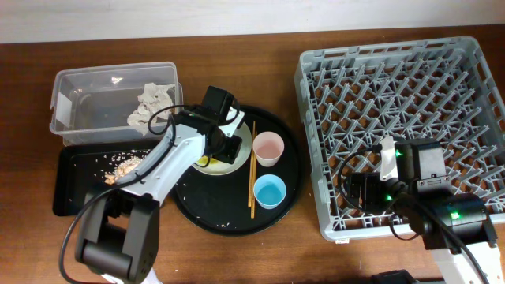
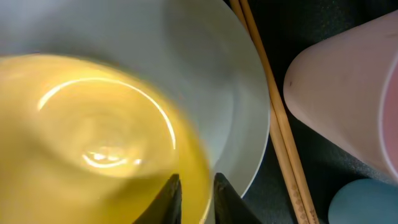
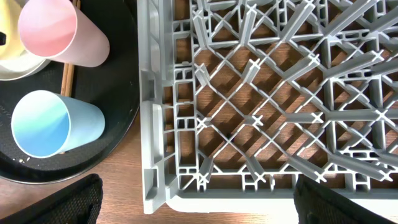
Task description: Sort waste into correct bins and load items into the dishwasher rack
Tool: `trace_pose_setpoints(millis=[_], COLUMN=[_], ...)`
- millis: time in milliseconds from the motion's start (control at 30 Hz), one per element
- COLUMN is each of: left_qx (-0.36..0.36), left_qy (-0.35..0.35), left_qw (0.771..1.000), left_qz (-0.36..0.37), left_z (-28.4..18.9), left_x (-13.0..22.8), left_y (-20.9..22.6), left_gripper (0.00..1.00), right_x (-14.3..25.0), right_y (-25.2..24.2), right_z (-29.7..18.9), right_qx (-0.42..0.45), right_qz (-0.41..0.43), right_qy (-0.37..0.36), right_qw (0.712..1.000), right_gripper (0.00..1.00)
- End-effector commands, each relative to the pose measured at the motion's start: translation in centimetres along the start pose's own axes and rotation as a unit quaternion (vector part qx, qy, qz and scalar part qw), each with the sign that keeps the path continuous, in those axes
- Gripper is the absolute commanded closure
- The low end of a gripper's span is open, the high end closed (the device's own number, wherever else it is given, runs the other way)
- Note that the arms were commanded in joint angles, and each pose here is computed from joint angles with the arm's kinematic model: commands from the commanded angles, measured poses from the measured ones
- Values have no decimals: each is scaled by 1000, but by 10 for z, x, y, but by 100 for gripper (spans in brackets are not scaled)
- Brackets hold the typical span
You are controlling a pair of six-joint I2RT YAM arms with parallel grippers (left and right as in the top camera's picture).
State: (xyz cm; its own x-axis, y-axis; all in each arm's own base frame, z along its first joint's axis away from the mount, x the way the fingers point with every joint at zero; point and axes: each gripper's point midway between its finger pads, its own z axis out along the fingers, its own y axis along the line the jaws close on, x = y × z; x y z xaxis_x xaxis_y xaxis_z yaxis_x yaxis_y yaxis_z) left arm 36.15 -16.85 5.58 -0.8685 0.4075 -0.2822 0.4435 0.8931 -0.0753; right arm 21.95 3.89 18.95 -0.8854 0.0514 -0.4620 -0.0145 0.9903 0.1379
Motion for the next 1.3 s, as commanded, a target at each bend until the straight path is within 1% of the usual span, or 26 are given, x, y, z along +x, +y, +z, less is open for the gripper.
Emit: trace_pose_setpoints(millis=[0, 67, 100, 133, 167, 300, 367, 433, 467, 500, 533, 567, 633, 700, 767, 800, 833, 867, 900, 933, 967, 1000, 1033, 1100, 1200, 1267], left_qx=[-4, 7, 32, 90, 139, 168, 140, 97, 97, 97, 98, 98, 99, 103, 101, 113, 196, 261, 360, 431, 497, 533, 551, 568, 582, 587], left_qy=[-3, -26, -39, -54, -44, 46, 78, 71, 67, 65, 61, 61, 46, -35, -133, -178, -212, -223, -232, -231, -221, -206, -195, -175, -168, -159], left_qw=[1000, 1000, 999, 994, 989, 983, 984, 991, 992, 992, 993, 993, 994, 994, 984, 971, 948, 931, 898, 869, 838, 819, 810, 803, 796, 794], left_qz=[-1, 1, 3, 9, 13, 54, 71, 52, 43, 38, 39, 39, 25, 11, -58, -113, -132, -125, -102, -77, -52, -46, -45, -48, -9, -1], left_z=[-14, -59, -81, -102, -110, -77, -40, -12, -7, -5, -5, -5, -16, -66, -120, -143, -163, -173, -186, -193, -197, -194, -187, -178, -181, -181], left_x=[-8, -24, -29, -30, -22, 33, 66, 77, 78, 78, 76, 76, 71, 48, 25, 13, -2, -10, -20, -25, -28, -29, -29, -28, -28, -26], left_y=[1, -7, -17, -40, -60, -106, -115, -104, -104, -104, -104, -104, -103, -92, -64, -44, -40, -45, -56, -65, -74, -79, -79, -85, -111, -122], left_gripper=[68, 59, 51, 48, 47, 47, 48, 48, 53, 78, 95, 100, 100, 100, 100, 100, 100, 100, 100, 100, 100, 100, 100, 100, 100, 100], right_x=[-5, -5, -5, -5, -5, -5, -4, -4, -4, -3, -3, -3, -3, -11, -39, -56, -59, -58, -51, -48, -45, -46, -50, -59, -68, -71], right_y=[0, 0, 0, 0, 0, 0, 0, 0, 0, -1, -1, -1, -2, -16, -20, -1, 29, 51, 91, 108, 131, 138, 146, 156, 168, 172], right_z=[-5, -5, -5, -5, -5, -5, -5, -5, -5, -5, -5, -5, -5, -6, -9, -9, -5, -3, -8, -13, -24, -27, -29, -28, -24, -27], right_qx=[2, 2, 2, 2, 2, 2, 2, 2, 2, 2, 2, 2, 5, 47, 63, 8, -77, -139, -258, -314, -400, -427, -460, -503, -583, -616], right_qz=[3, 3, 3, 3, 3, 3, 3, 3, 3, 3, 3, 3, 3, 4, 22, 23, 12, -8, -59, -86, -127, -136, -140, -148, -150, -160], right_qy=[-10, -10, -10, -10, -10, -10, -9, -8, -8, -6, -5, -5, -5, -25, -84, -111, -101, -86, -63, -56, -53, -53, -54, -60, -50, -55], right_qw=[1000, 1000, 1000, 1000, 1000, 1000, 1000, 1000, 1000, 1000, 1000, 1000, 1000, 999, 994, 994, 992, 986, 962, 944, 906, 893, 875, 850, 797, 770], right_gripper=[1, 1, 1, 1, 1, 1, 1, 1, 1, 1, 1, 1, 1, 1, 1, 1, 1, 1, 1, 1, 1, 1, 1, 1, 1, 1])
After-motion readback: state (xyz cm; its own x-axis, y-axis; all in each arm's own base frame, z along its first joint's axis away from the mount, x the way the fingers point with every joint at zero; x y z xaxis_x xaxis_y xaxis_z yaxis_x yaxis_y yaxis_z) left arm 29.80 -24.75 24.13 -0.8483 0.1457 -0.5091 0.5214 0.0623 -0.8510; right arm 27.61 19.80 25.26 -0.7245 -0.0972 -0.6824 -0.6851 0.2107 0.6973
